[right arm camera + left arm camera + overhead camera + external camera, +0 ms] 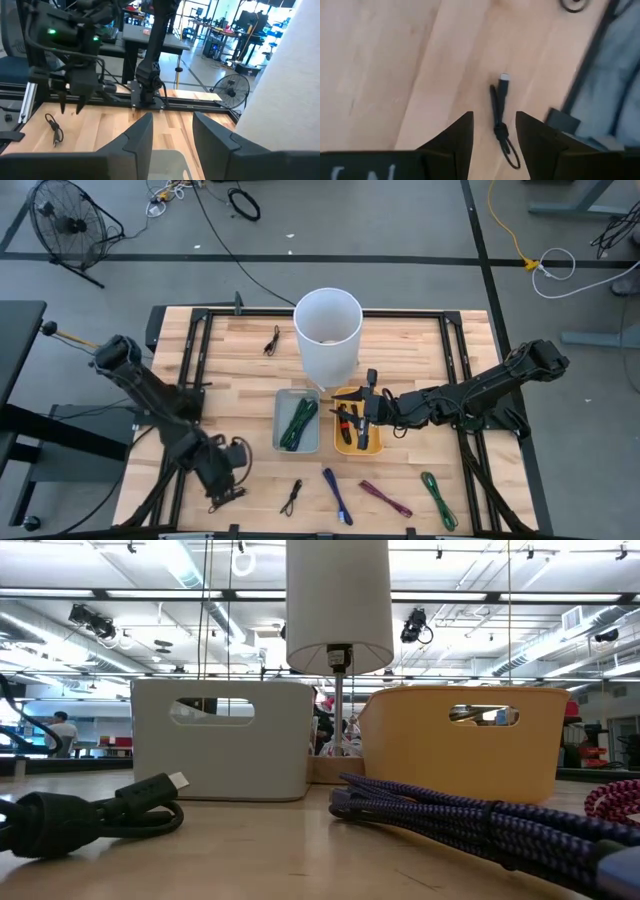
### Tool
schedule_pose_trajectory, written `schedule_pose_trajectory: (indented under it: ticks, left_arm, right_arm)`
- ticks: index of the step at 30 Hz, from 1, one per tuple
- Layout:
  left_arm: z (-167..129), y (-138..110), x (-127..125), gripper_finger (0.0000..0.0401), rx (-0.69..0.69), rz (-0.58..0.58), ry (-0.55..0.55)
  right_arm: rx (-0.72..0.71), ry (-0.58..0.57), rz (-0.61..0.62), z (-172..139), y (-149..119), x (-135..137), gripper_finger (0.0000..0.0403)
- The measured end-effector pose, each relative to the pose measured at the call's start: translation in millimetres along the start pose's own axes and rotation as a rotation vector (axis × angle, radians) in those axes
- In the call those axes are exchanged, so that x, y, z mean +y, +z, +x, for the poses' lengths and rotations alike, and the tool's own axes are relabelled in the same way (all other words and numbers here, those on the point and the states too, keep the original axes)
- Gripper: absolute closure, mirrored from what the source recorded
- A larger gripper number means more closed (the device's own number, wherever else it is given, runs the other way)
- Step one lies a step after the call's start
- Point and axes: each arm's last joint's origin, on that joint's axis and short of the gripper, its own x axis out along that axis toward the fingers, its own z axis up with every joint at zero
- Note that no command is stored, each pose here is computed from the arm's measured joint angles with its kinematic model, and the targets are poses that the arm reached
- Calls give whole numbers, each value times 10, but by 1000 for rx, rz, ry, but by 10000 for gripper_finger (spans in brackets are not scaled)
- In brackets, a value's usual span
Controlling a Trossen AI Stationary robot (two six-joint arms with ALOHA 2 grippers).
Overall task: Pick & Place USB Port
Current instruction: Put the black charger cable into the gray bin
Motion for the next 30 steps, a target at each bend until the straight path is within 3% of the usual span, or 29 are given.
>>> schedule_pose_trajectory:
  ticks: [4,15,22,30]
  left_arm:
    - [102,-74,-29,248,2,-37,48]
    - [617,-61,-44,248,203,-115,147]
    - [746,-24,-139,247,258,-73,38]
    - [754,-6,-182,247,237,-69,-7]
  right_arm:
    - [-1,0,0,0,1,-1,262]
    - [1,0,7,0,-1,0,262]
    - [6,1,3,0,-7,1,262]
    - [7,0,3,0,-7,0,262]
